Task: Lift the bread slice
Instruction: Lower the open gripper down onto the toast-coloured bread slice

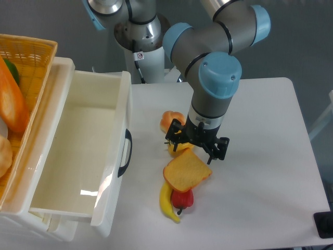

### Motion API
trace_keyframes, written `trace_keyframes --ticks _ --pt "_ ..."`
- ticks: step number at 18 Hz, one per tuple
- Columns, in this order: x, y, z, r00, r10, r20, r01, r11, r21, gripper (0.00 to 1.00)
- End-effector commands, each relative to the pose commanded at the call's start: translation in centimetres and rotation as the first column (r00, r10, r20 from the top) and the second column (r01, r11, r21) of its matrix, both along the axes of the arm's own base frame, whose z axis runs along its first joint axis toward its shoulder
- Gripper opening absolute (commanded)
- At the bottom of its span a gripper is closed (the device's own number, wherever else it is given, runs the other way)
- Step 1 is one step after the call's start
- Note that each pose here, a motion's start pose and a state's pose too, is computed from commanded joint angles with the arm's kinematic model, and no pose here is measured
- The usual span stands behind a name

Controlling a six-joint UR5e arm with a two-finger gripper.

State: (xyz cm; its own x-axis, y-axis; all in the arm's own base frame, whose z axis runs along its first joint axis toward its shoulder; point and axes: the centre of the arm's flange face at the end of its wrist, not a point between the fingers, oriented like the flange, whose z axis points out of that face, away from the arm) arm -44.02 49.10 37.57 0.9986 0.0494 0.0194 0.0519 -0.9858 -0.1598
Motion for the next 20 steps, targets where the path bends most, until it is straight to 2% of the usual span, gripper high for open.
trace_keyframes --ticks 4,7,12,20 --pt "-0.2 0.2 -0.8 0.997 -0.08 -0.014 0.08 0.997 -0.002 1.0" --pt "0.4 0.0 -3.0 0.996 -0.084 0.012 0.085 0.996 -0.02 1.0" --pt "0.3 0.3 -6.1 0.996 -0.084 -0.007 0.084 0.996 -0.021 1.0" --pt "-1.3 1.1 -11.2 0.996 -0.089 0.022 0.09 0.994 -0.065 1.0"
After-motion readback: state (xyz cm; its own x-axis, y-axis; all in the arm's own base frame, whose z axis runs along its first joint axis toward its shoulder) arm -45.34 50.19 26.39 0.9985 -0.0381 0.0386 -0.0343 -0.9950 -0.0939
